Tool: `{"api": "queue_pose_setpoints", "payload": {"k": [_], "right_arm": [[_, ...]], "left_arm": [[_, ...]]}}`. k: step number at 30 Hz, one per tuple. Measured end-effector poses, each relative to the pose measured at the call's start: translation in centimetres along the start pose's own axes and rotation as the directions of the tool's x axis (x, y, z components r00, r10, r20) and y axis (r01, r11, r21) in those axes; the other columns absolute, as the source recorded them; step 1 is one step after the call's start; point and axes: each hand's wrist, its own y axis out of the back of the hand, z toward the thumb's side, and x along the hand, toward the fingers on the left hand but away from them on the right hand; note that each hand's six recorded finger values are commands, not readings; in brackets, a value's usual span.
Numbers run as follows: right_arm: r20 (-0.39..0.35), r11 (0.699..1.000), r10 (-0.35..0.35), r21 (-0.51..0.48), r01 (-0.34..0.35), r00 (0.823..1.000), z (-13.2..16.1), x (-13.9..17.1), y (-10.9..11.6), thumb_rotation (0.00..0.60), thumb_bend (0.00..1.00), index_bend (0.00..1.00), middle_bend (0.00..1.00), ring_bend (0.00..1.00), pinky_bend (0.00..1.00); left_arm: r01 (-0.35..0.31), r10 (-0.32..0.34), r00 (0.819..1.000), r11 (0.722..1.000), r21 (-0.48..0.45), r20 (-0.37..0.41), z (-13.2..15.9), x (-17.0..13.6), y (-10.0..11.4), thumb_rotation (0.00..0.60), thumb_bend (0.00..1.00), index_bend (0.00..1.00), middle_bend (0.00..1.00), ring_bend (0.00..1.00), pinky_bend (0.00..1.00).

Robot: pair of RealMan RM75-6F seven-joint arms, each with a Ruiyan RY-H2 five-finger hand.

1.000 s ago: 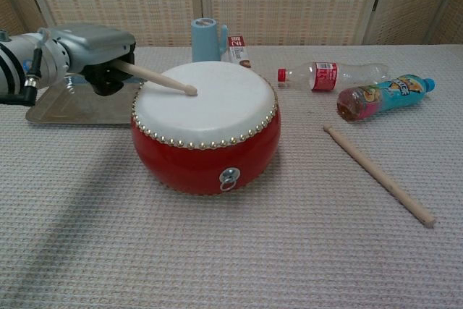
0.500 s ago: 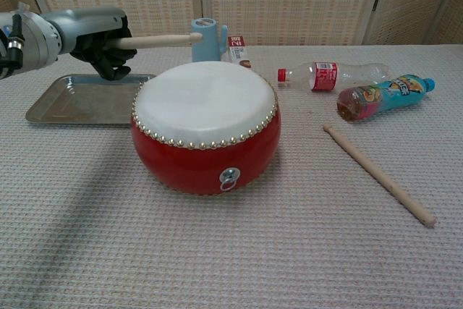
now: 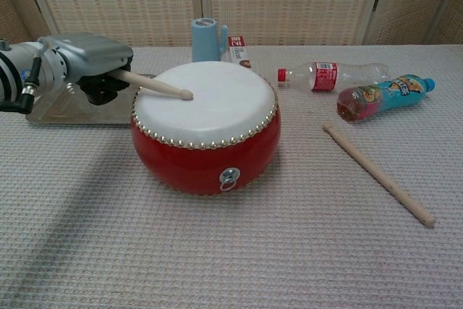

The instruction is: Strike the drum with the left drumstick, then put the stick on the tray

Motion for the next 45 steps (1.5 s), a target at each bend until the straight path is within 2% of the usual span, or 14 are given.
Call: {"api": "queue_pose_setpoints", "payload": {"k": [2, 5, 9, 12, 14, 19, 21, 24, 27, 30, 33, 36, 39, 45], "right_arm": [[-0.001, 1.0, -0.001, 0.001, 0.001, 1.0, 0.0, 0.0, 0.0, 0.6, 0.02, 0.0, 0.05, 0.0, 0.0], [-0.002, 1.0, -0.001, 0.002, 0.001, 1.0, 0.1, -0.1, 0.0, 0.6, 0.02, 0.0, 0.05, 0.0, 0.0], [0.001, 1.0, 0.004, 0.001, -0.004, 1.0, 0.0, -0.2, -0.1, 0.6, 0.02, 0.0, 0.05, 0.0, 0.0], [0.003, 1.0, 0.006, 0.0, -0.006, 1.0, 0.0, -0.3, -0.2, 0.6, 0.02, 0.0, 0.05, 0.0, 0.0], [0.003, 1.0, 0.007, 0.0, -0.007, 1.0, 0.0, -0.3, -0.2, 0.6, 0.02, 0.0, 0.05, 0.0, 0.0], [0.004, 1.0, 0.008, 0.001, -0.008, 1.0, -0.1, -0.3, -0.2, 0.6, 0.02, 0.0, 0.05, 0.0, 0.0], [0.006, 1.0, 0.008, -0.001, -0.008, 1.0, -0.2, -0.3, -0.2, 0.6, 0.02, 0.0, 0.05, 0.0, 0.0], [0.006, 1.0, 0.008, -0.006, -0.008, 1.0, -0.1, -0.2, -0.1, 0.6, 0.02, 0.0, 0.05, 0.0, 0.0], [0.005, 1.0, 0.007, -0.008, -0.007, 1.0, -0.1, -0.2, -0.2, 0.6, 0.02, 0.0, 0.05, 0.0, 0.0], [0.002, 1.0, 0.008, -0.008, -0.008, 1.0, -0.1, -0.2, -0.3, 0.6, 0.02, 0.0, 0.05, 0.0, 0.0], [0.0, 1.0, 0.01, -0.009, -0.01, 1.0, 0.0, -0.3, -0.4, 0.6, 0.02, 0.0, 0.05, 0.0, 0.0], [0.0, 1.0, 0.014, -0.009, -0.014, 1.0, 0.0, -0.3, -0.5, 0.6, 0.02, 0.0, 0.05, 0.0, 0.0], [0.001, 1.0, 0.014, -0.007, -0.014, 1.0, 0.0, -0.3, -0.4, 0.6, 0.02, 0.0, 0.05, 0.0, 0.0], [0.007, 1.0, 0.012, -0.006, -0.012, 1.0, -0.2, -0.2, -0.3, 0.6, 0.02, 0.0, 0.05, 0.0, 0.0]], "left_arm": [[-0.006, 0.006, 1.0, 0.999, -0.04, -0.002, 0.1, -0.1, 0.3, 0.6, 0.87, 1.0, 1.0, 1.0, 0.98], [-0.016, 0.015, 1.0, 0.982, -0.189, -0.003, 0.2, -0.3, 1.1, 0.6, 0.87, 1.0, 1.0, 1.0, 0.98], [-0.032, 0.035, 0.999, 0.912, -0.408, 0.002, 0.2, -0.5, 2.4, 0.6, 0.86, 1.0, 1.0, 1.0, 0.98], [-0.039, 0.044, 0.999, 0.892, -0.451, 0.002, 0.1, -0.5, 2.7, 0.6, 0.86, 1.0, 1.0, 1.0, 0.98], [-0.038, 0.044, 0.999, 0.903, -0.427, 0.006, 0.1, -0.5, 2.6, 0.6, 0.86, 1.0, 1.0, 1.0, 0.98], [0.005, 0.004, 0.999, 0.979, -0.204, 0.042, 0.2, -0.1, 1.0, 0.6, 0.87, 0.99, 1.0, 1.0, 0.98], [0.017, -0.012, 0.999, 0.995, -0.093, 0.046, 0.0, 0.1, 0.2, 0.6, 0.87, 0.99, 1.0, 1.0, 0.98], [0.029, -0.029, 0.999, 0.999, 0.015, 0.04, -0.3, 0.2, -0.4, 0.6, 0.87, 0.99, 1.0, 1.0, 0.97], [0.039, -0.039, 0.999, 0.999, -0.012, 0.035, -0.3, 0.1, -0.3, 0.6, 0.87, 0.99, 1.0, 1.0, 0.98], [0.039, -0.035, 0.999, 0.989, -0.142, 0.03, -0.6, -0.1, 0.4, 0.6, 0.86, 0.99, 1.0, 1.0, 0.98], [0.017, -0.012, 1.0, 0.951, -0.307, 0.02, -1.0, -0.2, 1.5, 0.6, 0.86, 0.99, 1.0, 1.0, 0.98], [-0.002, 0.011, 1.0, 0.912, -0.41, 0.02, -1.2, -0.4, 2.4, 0.6, 0.86, 0.98, 1.0, 0.99, 0.97], [-0.005, 0.018, 0.999, 0.914, -0.406, 0.027, -1.2, -0.4, 2.5, 0.6, 0.86, 0.98, 1.0, 0.99, 0.97], [-0.021, 0.027, 0.999, 0.98, -0.197, 0.03, -1.1, -0.1, 1.6, 0.6, 0.86, 0.98, 1.0, 0.98, 0.97]]}}
